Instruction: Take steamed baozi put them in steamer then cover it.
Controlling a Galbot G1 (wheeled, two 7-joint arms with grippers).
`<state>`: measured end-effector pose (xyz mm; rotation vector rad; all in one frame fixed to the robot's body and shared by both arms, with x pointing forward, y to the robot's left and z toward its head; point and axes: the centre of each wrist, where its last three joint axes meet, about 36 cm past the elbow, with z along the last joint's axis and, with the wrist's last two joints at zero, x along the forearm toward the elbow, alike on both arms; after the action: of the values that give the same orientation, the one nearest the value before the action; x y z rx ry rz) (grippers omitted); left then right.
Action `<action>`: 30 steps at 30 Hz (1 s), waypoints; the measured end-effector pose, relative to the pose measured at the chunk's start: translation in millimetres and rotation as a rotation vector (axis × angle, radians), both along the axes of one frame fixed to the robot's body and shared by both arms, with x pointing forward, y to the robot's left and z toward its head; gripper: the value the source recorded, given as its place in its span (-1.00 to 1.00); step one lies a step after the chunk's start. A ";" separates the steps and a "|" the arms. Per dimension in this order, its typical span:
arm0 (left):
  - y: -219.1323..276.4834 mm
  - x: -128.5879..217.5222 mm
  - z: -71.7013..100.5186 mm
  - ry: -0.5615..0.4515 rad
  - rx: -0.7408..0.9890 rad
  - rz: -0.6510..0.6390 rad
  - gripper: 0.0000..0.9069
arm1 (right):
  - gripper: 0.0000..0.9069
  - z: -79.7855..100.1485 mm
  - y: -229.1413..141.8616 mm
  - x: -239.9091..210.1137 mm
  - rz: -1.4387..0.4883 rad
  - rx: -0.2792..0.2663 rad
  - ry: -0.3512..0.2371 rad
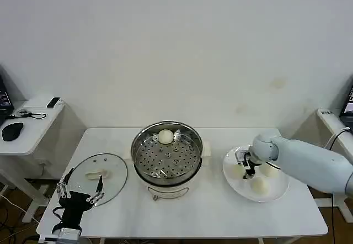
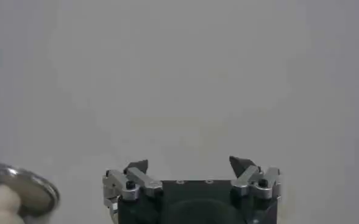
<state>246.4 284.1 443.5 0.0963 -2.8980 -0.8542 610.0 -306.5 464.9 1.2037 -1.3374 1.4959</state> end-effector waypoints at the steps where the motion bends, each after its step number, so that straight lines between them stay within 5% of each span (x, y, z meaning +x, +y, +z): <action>1: -0.4 -0.1 0.6 -0.002 0.000 -0.001 1.00 | 0.42 4.0 -1.0 0.9 -0.002 0.003 -0.003; 17: -1.5 4.4 6.4 -0.028 0.004 -0.008 1.00 | 0.44 101.2 13.0 19.6 -0.012 0.091 -0.151; 25: -2.9 8.7 8.8 -0.044 0.002 -0.009 1.00 | 0.47 170.1 57.4 29.6 0.025 0.162 -0.262; 30: -1.9 10.3 10.1 -0.051 0.007 -0.007 1.00 | 0.47 194.8 93.7 29.3 0.054 0.203 -0.289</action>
<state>256.7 282.2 453.6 0.1106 -2.9443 -0.8754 639.2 -212.8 659.7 1.1880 -1.6943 1.6512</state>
